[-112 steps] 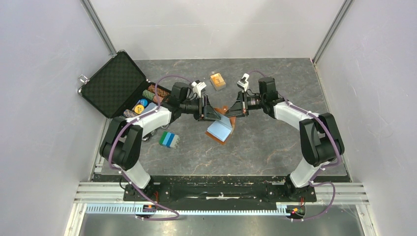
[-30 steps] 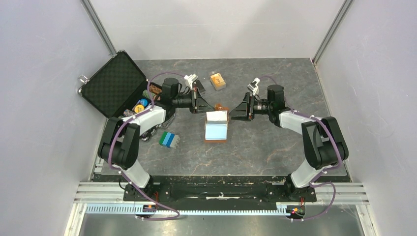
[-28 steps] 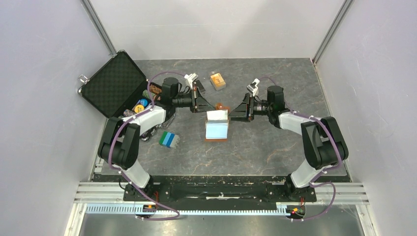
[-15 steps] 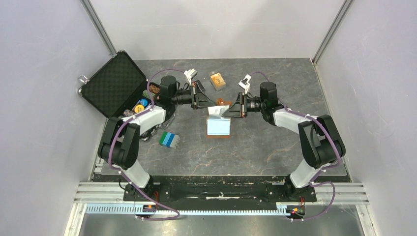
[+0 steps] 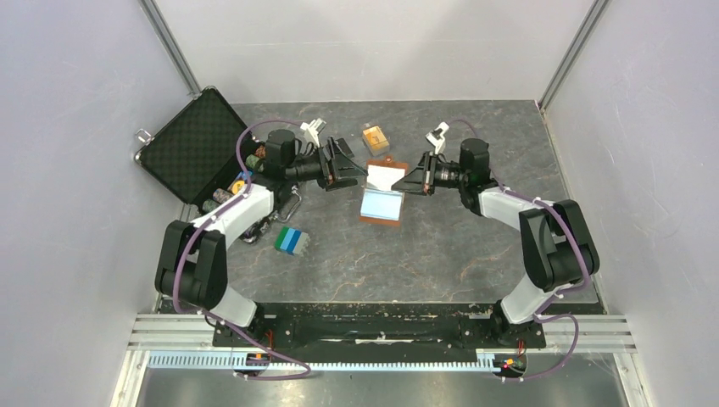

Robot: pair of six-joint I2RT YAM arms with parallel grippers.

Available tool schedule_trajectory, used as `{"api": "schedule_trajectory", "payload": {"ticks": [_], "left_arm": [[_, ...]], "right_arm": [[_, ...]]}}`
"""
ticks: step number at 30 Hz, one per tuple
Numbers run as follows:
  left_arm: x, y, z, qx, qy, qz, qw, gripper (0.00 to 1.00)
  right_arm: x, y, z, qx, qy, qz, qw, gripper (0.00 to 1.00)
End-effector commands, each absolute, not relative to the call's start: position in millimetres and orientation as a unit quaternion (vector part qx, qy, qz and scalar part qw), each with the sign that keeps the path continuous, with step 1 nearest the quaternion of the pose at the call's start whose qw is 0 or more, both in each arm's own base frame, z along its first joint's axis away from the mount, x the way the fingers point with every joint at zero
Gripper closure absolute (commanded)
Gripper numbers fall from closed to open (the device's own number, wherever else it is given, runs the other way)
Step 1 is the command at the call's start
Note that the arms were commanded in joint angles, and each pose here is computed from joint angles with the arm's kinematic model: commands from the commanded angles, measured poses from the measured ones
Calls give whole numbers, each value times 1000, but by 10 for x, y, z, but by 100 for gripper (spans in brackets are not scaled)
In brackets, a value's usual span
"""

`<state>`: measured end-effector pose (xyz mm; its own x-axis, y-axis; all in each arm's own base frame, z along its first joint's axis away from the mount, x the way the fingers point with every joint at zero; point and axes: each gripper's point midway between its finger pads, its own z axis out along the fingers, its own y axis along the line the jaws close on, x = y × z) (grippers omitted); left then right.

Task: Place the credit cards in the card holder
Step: Open the card holder.

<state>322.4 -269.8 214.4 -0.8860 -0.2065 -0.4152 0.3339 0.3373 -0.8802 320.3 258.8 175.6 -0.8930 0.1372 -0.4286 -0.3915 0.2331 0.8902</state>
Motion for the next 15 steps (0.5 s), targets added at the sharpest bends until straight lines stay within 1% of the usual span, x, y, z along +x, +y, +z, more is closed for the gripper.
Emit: {"api": "schedule_trajectory", "payload": {"ticks": [1, 2, 7, 12, 13, 15], "left_arm": [[3178, -2678, 2222, 60, 767, -585, 256, 10], [3163, -2686, 2213, 58, 763, -591, 254, 11], [3052, -2816, 2026, 62, 769, -598, 215, 18], [2897, -3101, 2037, 84, 748, -631, 187, 25], [2884, -3145, 2047, 89, 744, -636, 186, 30], [2852, -3225, 2049, 92, 738, -645, 178, 49]], "right_arm": [[3296, 2477, 2153, -73, 722, 632, 271, 100], [3299, 2469, 2196, -70, 716, 638, 274, 100], [3242, 2455, 2399, -55, 685, 671, 281, 100], [3231, 2446, 2400, -48, 684, 672, 280, 100], [3230, 2441, 2396, -47, 684, 671, 280, 100], [3223, 2441, 2387, -46, 685, 671, 279, 100]]}}
